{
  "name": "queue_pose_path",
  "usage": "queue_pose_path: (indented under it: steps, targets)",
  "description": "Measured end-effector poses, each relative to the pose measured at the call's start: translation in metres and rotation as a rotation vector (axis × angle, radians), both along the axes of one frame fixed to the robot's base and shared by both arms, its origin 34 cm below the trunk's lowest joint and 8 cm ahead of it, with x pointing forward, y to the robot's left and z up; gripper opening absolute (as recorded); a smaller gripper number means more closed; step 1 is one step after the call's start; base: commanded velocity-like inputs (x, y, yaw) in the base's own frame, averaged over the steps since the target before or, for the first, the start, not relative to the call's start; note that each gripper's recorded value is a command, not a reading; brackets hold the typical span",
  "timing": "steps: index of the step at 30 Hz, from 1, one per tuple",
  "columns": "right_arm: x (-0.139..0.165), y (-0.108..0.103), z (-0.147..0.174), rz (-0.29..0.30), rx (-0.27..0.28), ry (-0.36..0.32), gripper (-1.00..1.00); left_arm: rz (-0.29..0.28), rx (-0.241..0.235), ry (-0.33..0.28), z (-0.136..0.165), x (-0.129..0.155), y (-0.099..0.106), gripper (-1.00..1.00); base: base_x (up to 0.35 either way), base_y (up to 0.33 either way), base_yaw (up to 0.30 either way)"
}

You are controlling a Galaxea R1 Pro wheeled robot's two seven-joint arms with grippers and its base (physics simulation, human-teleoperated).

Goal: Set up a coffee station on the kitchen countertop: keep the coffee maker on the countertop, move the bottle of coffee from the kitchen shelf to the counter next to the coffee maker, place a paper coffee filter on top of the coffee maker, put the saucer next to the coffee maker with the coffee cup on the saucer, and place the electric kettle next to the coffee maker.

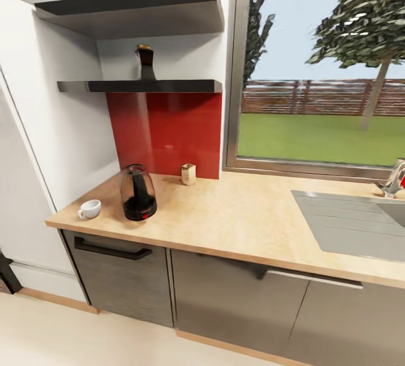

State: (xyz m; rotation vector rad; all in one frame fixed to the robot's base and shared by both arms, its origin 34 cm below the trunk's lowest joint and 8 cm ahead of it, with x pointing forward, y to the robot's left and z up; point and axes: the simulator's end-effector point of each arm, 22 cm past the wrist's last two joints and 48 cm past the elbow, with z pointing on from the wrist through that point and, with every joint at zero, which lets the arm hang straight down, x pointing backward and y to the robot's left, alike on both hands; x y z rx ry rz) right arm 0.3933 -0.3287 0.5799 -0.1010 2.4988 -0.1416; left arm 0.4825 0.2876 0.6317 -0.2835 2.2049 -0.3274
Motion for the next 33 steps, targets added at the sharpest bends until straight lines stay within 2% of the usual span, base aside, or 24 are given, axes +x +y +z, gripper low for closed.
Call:
queue_pose_path:
  steps: [15, 19, 33]
  targets:
    - [0.0000, 0.0003, 0.0000, 0.001, 0.000, 0.000, 1.00, 0.002, 0.000, 0.000, 0.0001, 0.0001, 0.0005, 1.00, -0.032, 0.310, -0.020]
    - [-0.0001, 0.0008, -0.0001, 0.002, 0.001, 0.000, 1.00, 0.003, 0.000, 0.000, 0.0000, 0.0001, 0.0009, 1.00, -0.001, 0.232, -0.237]
    - [-0.0004, 0.0013, -0.0003, 0.002, 0.001, 0.001, 1.00, 0.004, 0.000, 0.000, 0.0000, 0.0001, 0.0013, 1.00, 0.000, 0.090, -0.278]
